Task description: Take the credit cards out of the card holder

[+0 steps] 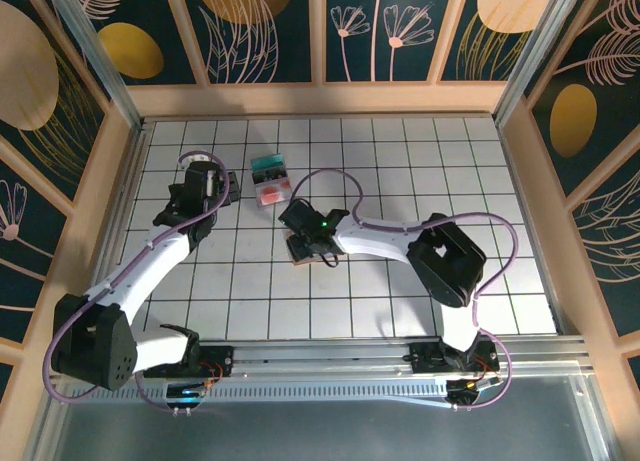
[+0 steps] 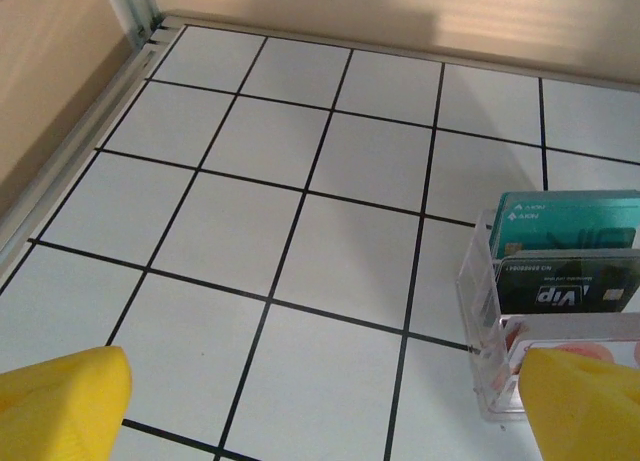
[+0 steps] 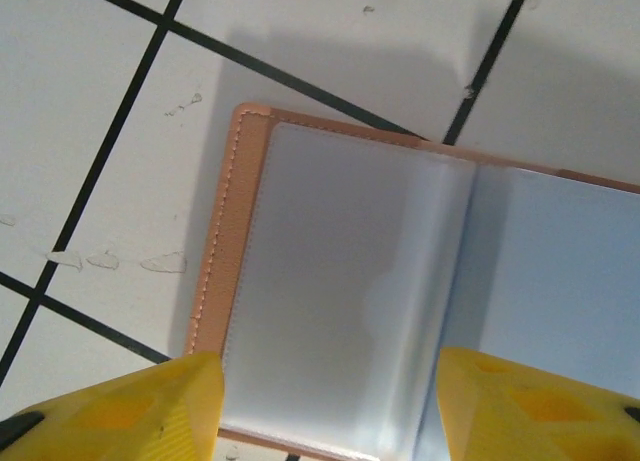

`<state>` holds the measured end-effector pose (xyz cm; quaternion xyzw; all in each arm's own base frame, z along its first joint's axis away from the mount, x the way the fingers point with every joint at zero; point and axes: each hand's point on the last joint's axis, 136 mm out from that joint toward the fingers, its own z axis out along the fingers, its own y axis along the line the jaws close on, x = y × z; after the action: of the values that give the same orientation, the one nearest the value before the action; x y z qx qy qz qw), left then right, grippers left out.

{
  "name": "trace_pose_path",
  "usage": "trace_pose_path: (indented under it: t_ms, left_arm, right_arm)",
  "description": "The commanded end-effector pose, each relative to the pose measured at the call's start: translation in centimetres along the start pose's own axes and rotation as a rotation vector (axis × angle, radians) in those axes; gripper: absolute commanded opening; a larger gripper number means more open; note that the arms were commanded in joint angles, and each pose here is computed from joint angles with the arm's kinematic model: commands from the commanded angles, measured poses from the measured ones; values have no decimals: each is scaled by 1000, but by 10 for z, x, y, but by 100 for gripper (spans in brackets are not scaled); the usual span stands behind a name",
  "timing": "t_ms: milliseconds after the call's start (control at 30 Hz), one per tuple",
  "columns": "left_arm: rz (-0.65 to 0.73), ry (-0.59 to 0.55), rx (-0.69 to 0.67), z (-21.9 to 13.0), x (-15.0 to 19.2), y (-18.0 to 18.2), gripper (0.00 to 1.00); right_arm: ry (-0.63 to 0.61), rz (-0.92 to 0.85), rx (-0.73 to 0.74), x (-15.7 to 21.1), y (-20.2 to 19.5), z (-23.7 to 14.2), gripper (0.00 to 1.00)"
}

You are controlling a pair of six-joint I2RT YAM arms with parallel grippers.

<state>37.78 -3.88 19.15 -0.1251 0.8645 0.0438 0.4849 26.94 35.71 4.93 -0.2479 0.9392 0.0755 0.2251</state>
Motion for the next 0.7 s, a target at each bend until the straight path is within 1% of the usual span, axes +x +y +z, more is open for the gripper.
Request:
trace_pose_path:
  t_ms: [0,167,267,400,467,533,567,667]
  left_arm:
    - [-65,-43,-2,-3,-8,3,99]
    - [-73,-48,9,-3,-9,2,99]
    - [-69,-50,11,-4,-11,1,99]
    - [-63,-57,13,-6,-13,1,99]
    - [-62,-58,16,-7,-14,1,99]
    - [-63,-57,20,-7,-14,1,99]
    - [-62,-57,21,-7,-13,1,99]
    - [-59,-58,21,-8,-14,1,99]
  right_arm:
    - [37,-40,8,5,5,8,58]
    - [71,-45,30,15,1,19,59]
    - [91,-36,42,20,-4,24,57]
    - [100,-24,62,24,-11,26,47]
    - [96,-13,65,23,-13,25,39]
    - [88,6,50,19,-15,23,28]
    - [83,14,40,18,-15,22,26]
    - [50,37,7,8,-14,13,25]
